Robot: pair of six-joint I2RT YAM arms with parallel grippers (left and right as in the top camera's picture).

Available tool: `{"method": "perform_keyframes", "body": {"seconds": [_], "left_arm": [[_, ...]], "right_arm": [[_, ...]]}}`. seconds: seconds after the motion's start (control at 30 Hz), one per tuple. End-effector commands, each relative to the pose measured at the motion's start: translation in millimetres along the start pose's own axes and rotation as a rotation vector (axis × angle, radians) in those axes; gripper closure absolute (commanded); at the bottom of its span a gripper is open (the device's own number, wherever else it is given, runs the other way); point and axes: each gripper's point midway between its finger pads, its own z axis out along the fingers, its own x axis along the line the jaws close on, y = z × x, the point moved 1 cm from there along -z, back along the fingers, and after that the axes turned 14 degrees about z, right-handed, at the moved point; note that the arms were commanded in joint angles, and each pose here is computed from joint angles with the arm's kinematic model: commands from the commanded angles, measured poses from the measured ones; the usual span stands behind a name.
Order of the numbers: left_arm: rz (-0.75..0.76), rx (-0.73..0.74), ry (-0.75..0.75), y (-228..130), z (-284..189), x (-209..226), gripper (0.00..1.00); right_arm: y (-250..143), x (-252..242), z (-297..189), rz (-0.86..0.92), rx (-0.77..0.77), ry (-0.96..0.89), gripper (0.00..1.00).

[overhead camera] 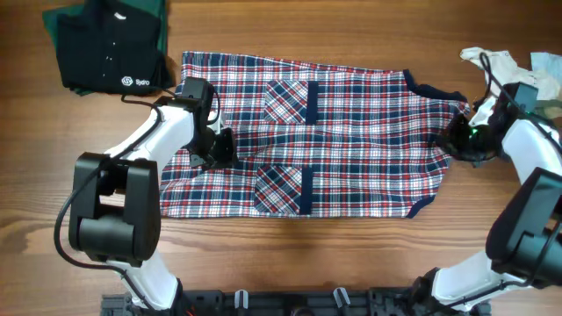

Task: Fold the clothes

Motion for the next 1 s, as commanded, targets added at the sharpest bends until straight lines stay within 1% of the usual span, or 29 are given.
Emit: {"method": "perform_keyframes", "body": {"seconds": [0.0,0.2,0.27,0.33,0.4,0.5,0.57,0.67,0.87,0.93,0.97], "left_arm": [[0.020,-0.012,0.013,7.0,1.0,1.9,0.65],[0.020,-0.012,0.013,6.9,1.0,1.9,0.65],[0.020,-0.011,0.013,6.7,1.0,2.0,0.65],[0.019,-0.008,0.014,5.9,1.0,2.1,0.65],[0.019,-0.007,0.014,5.6,1.0,2.1,0.65],[0.019,-0.007,0.014,5.8,1.0,2.1,0.65],[0.019,-0.007,0.014,5.6,1.0,2.1,0.65],[0.019,-0.007,0.014,5.6,1.0,2.1,0.65],[0.020,-0.012,0.027,6.8,1.0,4.1,0.63],[0.020,-0.014,0.047,7.2,0.9,7.3,0.62],[0.020,-0.015,0.049,7.3,0.9,7.7,0.62]], "right_arm": [[-7.1,-9.7,17.3,0.018,0.027,-0.020,0.96],[-16.1,-24.4,34.1,0.038,0.054,-0.055,0.96],[-11.7,-37.1,33.4,0.064,0.020,-0.131,0.96],[-8.4,-56.7,29.8,0.108,-0.021,-0.247,0.96],[-11.7,-68.5,26.4,0.122,-0.021,-0.315,0.96],[-14.5,-76.2,23.7,0.143,-0.021,-0.361,0.96],[-13.9,-87.3,19.0,0.185,-0.047,-0.429,0.96],[-12.5,-95.1,15.2,0.195,-0.068,-0.478,0.96],[-0.7,-108.9,3.9,0.230,-0.157,-0.580,0.96],[6.6,-104.8,0.0,0.228,-0.177,-0.576,0.95],[11.1,-99.5,-2.5,0.224,-0.182,-0.562,0.87]]}}
